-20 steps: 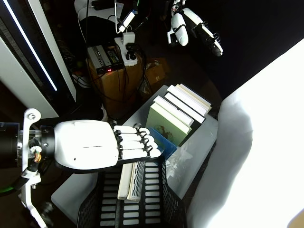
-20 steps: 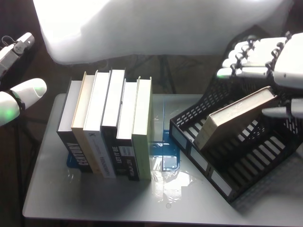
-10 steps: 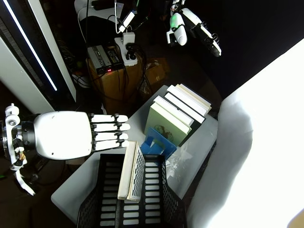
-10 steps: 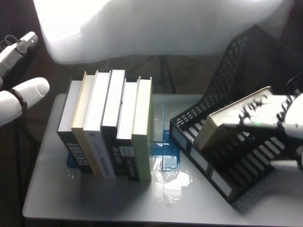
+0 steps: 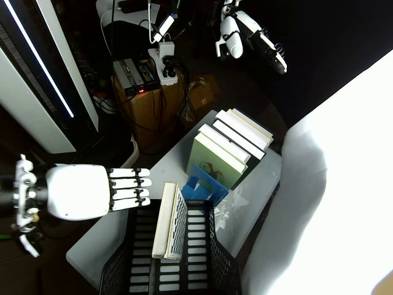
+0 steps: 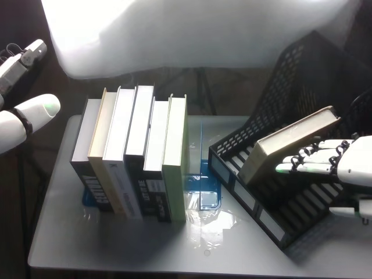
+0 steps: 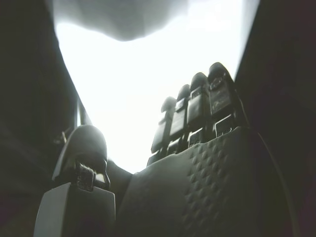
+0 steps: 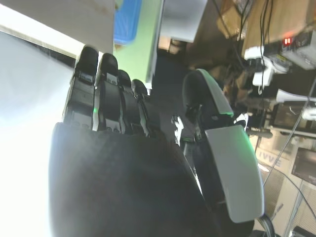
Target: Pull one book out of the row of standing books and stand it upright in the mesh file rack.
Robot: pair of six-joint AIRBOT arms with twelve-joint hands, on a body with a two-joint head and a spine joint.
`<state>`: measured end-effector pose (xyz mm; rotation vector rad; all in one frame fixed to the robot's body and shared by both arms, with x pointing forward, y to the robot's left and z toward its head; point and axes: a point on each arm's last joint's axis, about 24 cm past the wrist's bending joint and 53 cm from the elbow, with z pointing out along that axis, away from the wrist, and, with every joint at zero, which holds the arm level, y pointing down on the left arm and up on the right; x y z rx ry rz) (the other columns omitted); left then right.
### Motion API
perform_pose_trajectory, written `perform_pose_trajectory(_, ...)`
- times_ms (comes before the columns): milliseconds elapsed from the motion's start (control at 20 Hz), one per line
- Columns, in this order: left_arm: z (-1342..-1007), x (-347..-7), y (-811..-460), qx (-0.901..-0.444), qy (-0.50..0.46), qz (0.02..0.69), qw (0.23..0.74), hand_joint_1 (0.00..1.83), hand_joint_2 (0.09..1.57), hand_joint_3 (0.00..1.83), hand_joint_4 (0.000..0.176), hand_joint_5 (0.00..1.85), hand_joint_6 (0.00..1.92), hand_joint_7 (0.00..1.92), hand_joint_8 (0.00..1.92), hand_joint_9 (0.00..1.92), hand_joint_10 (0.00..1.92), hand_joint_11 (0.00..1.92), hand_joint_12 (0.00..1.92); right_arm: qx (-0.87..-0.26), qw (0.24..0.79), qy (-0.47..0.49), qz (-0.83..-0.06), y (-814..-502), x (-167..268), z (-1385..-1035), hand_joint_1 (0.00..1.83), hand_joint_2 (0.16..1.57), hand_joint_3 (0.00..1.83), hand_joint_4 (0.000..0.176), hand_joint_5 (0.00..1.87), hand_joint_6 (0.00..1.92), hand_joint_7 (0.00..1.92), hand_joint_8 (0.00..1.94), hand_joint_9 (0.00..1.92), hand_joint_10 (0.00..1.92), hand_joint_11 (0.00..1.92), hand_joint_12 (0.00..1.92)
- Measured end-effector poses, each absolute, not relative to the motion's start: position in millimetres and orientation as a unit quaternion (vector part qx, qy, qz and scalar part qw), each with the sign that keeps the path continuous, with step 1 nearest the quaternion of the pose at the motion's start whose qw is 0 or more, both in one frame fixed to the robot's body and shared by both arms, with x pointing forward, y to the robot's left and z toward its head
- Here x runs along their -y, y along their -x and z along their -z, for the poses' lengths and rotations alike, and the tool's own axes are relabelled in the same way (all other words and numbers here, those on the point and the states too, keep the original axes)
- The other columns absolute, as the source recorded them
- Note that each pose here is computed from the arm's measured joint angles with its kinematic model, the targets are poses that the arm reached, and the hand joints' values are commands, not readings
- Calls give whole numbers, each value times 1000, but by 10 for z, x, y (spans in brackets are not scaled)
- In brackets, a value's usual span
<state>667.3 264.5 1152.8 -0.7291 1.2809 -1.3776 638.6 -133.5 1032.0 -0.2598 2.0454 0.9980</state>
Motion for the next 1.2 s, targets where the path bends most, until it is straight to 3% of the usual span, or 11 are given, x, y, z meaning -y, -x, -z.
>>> perform_pose_trajectory(150,-11529,-2645,-6673,-537,306,578,533,258,1352,0,49,15,1,0,0,0,0,0,0,-827,413,94,-369,-6561,1379,-10113,758,1422,0,0,0,0,16,0,97,5,0,534)
perform_pose_trajectory(250,-11530,-2641,-6671,-537,305,578,533,258,1356,0,46,14,1,0,0,0,0,0,0,-830,418,87,-359,-6690,1358,-10062,701,1415,0,0,0,0,0,0,3,0,0,42)
perform_pose_trajectory(550,-11532,-2649,-6674,-536,306,578,533,280,1350,0,34,25,5,0,0,0,0,0,0,-812,451,68,-364,-7021,1315,-10310,901,1473,0,0,0,0,0,0,0,0,0,0)
perform_pose_trajectory(650,-11533,-2646,-6672,-536,306,578,533,260,1352,0,35,23,2,0,0,0,0,0,0,-807,459,62,-365,-7094,1324,-10377,711,1498,0,0,0,0,0,0,47,5,0,498)
perform_pose_trajectory(700,-11534,-2647,-6673,-536,306,578,534,266,1350,0,34,26,3,0,0,0,0,0,0,-807,461,59,-365,-7121,1313,-10394,647,1534,6,0,0,0,80,20,192,105,0,1221)
perform_pose_trajectory(750,-11534,-2648,-6673,-536,306,578,534,261,1350,0,33,23,2,0,0,0,0,0,0,-806,461,59,-367,-7122,1301,-10404,709,1539,0,0,0,0,246,369,172,1008,1,1714)
perform_pose_trajectory(800,-11535,-2648,-6672,-536,306,578,534,261,1352,0,33,23,1,0,0,0,0,0,0,-804,462,61,-369,-7120,1266,-10431,1041,1510,0,0,0,0,323,1627,222,1520,147,1880)
perform_pose_trajectory(850,-11535,-2650,-6673,-536,306,578,534,261,1354,1,38,22,1,0,0,0,0,0,0,-802,461,61,-375,-7095,1229,-10459,631,1559,75,0,0,0,64,736,44,875,29,1808)
perform_pose_trajectory(900,-11538,-2643,-6671,-536,304,579,534,258,1354,1,43,21,0,0,0,0,0,0,0,-799,460,61,-383,-7063,1185,-10495,674,1543,45,0,0,0,12,174,8,590,5,1670)
perform_pose_trajectory(1050,-11556,-2595,-6656,-540,296,582,531,257,1344,0,56,20,0,0,0,0,0,0,0,-786,444,36,-430,-6875,974,-10627,700,1429,0,0,12,3,26,4,91,109,0,679)
perform_pose_trajectory(1200,-11588,-2557,-6645,-542,287,586,530,268,1339,0,67,15,0,0,0,0,0,0,0,-759,455,33,-465,-6756,1016,-10957,475,1419,0,0,72,21,66,2,172,73,0,727)
